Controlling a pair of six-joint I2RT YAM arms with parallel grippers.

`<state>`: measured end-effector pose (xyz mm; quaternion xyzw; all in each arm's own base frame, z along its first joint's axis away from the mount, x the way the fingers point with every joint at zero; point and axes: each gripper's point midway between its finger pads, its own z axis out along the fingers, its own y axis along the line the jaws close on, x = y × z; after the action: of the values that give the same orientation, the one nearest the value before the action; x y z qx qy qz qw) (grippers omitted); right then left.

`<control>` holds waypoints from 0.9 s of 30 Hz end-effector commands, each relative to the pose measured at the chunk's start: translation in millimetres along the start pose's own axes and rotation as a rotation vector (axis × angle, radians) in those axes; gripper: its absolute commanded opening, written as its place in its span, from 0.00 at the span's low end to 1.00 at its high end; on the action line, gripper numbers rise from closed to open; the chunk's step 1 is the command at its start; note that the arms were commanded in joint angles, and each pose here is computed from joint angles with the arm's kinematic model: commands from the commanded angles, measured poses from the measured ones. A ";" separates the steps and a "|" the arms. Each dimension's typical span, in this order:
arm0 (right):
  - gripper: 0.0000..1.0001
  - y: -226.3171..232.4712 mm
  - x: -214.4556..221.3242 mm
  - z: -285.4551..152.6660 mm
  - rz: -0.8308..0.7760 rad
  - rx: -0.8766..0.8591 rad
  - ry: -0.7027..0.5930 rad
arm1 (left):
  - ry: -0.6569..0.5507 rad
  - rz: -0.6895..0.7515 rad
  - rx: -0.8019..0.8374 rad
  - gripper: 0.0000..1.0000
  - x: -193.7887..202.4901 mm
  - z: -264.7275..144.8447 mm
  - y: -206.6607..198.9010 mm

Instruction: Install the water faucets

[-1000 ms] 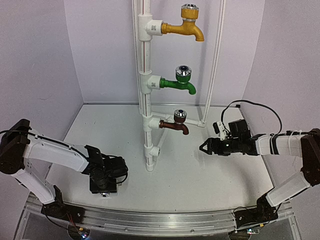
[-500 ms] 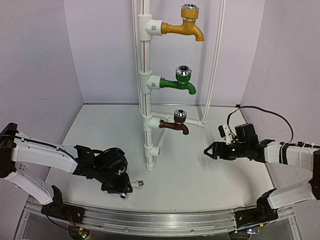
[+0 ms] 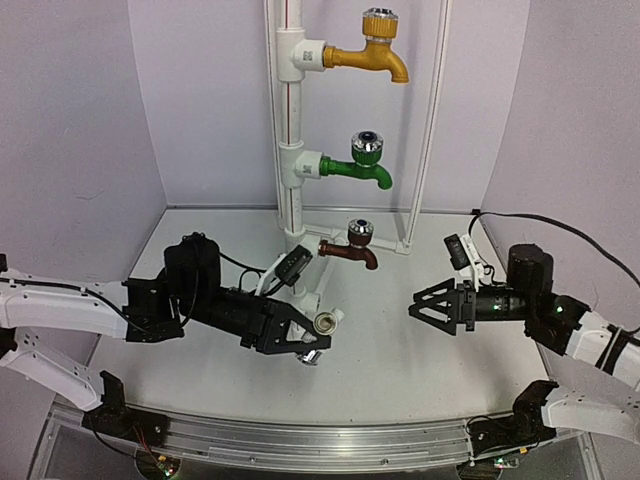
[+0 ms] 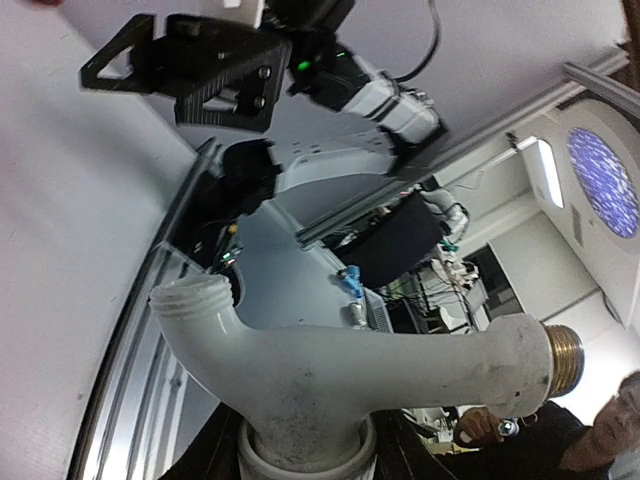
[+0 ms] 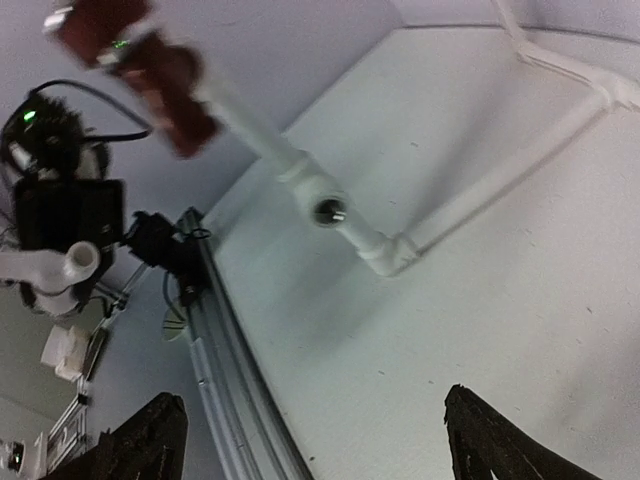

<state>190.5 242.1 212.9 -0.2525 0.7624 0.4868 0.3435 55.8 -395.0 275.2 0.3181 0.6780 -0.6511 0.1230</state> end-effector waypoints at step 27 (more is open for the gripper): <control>0.74 202.0 -36.5 2.8 -0.361 -0.693 -0.152 | 0.094 0.302 0.444 0.00 -40.6 40.4 -81.7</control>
<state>69.0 326.0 315.2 -0.4437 0.5206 0.6518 0.3275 32.8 -441.7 334.1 0.4431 0.5137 -0.7292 0.0894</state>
